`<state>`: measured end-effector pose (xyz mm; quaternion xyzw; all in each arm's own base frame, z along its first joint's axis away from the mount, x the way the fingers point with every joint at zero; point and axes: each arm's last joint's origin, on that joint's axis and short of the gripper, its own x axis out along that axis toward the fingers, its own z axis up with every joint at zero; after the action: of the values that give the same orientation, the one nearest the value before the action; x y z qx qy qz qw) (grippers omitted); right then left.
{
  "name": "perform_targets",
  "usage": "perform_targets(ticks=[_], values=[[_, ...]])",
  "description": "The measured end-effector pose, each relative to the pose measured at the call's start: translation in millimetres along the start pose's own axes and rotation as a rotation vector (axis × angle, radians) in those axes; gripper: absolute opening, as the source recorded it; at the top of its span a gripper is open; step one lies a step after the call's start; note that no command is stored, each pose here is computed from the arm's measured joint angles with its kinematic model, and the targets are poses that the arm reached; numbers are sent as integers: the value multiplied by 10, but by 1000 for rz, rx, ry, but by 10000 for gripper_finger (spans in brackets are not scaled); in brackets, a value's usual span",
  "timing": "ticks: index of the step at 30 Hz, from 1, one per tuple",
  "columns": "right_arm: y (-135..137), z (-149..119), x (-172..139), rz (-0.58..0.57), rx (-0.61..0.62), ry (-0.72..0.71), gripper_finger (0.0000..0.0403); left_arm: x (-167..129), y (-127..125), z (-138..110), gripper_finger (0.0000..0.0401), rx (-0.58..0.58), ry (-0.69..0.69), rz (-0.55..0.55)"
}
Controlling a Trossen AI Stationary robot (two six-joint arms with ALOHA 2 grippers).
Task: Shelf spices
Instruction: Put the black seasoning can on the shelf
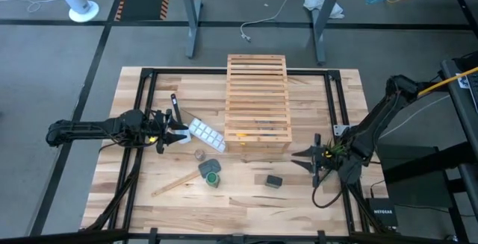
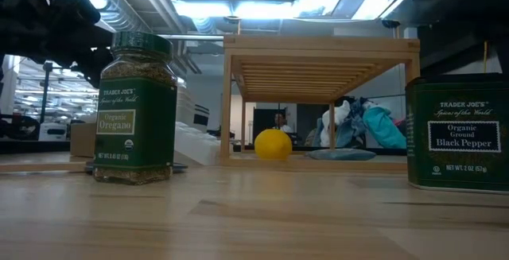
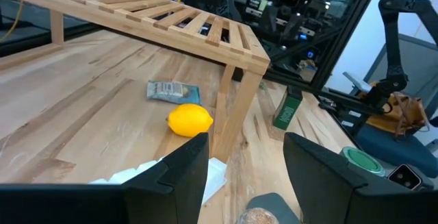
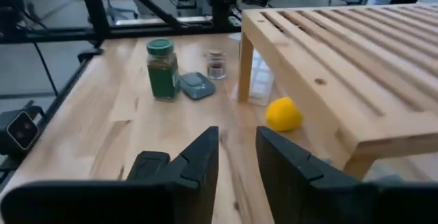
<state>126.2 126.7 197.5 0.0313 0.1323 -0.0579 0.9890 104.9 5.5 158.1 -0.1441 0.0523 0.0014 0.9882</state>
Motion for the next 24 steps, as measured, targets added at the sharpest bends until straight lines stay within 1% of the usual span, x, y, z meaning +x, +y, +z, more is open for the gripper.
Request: perform_targets(ticks=[2,6,9,11,15,17,20,24], values=[[-5,-61,14,15,21,-11,104,0,0,0,182,0,0,0],[41,-131,50,85,63,-11,104,0,0,0,182,0,0,0],[78,-166,83,83,59,-7,111,0,0,0,182,0,0,0],[97,-210,108,77,38,6,129,0,0,0,182,0,0,0],[143,-296,160,73,6,30,182,0,0,0,182,0,0,0],[163,-336,185,66,-4,37,199,0,0,0,182,0,0,0],[188,-358,210,55,7,26,198,0,0,0,182,0,0,0],[201,-337,212,61,31,10,176,0,0,0,182,0,0,0]])
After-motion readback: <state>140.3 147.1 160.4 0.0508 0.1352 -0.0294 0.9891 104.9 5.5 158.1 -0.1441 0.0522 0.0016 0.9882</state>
